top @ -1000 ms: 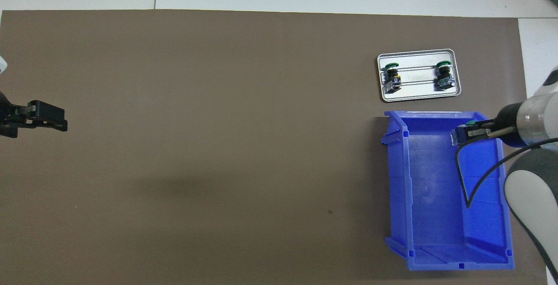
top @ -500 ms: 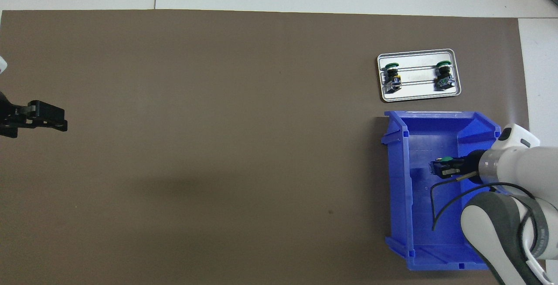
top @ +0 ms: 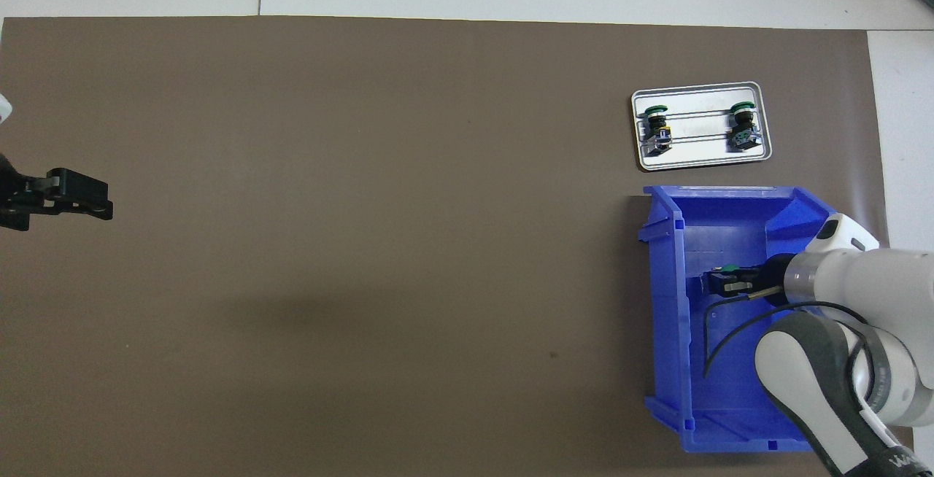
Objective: Place and press button with both arms
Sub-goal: 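Lower the green button into the blue bin and open the right gripper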
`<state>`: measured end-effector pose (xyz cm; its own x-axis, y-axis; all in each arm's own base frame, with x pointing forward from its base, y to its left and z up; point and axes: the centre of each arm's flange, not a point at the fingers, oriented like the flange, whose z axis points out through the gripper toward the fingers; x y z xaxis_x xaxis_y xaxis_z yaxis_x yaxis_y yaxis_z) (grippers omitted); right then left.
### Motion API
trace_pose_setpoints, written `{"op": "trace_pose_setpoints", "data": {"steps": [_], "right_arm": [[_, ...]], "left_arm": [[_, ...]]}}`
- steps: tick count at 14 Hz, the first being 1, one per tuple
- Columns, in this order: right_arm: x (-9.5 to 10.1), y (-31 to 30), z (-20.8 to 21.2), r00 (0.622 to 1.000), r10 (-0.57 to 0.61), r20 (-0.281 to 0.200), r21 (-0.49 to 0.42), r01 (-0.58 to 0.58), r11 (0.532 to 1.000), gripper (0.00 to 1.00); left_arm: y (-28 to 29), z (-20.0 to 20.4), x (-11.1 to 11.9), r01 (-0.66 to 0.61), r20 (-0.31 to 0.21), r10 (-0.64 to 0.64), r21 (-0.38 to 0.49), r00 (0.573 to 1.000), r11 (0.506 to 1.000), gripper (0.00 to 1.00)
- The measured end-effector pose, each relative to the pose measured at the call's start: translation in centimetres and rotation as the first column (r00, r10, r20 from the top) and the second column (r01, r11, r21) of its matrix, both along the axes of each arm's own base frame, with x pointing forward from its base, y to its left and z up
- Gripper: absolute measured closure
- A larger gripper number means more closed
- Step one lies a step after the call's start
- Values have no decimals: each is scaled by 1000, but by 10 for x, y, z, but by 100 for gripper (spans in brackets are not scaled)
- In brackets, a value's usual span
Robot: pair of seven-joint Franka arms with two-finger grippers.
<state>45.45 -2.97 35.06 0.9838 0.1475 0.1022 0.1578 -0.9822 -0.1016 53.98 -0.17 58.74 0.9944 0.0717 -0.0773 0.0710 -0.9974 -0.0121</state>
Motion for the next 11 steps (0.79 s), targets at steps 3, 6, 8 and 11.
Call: {"op": "trace_pose_setpoints", "data": {"steps": [3,6,8,11], "right_arm": [[0,0,0,1000,-1,0,1,1,1000,30],[7,1,17,1000,-23,17,8,22,1000,0],[19,2,54,998,-56,4,26,56,998,0],[39,-2,123,991,-133,15,-20,133,991,0]], "left_arm": [[0,0,0,0,0,0,0,1000,1000,0],[0,0,0,0,0,0,0,1000,1000,0],[0,0,0,0,0,0,0,1000,1000,0],[0,0,0,0,0,0,0,1000,1000,0]]}}
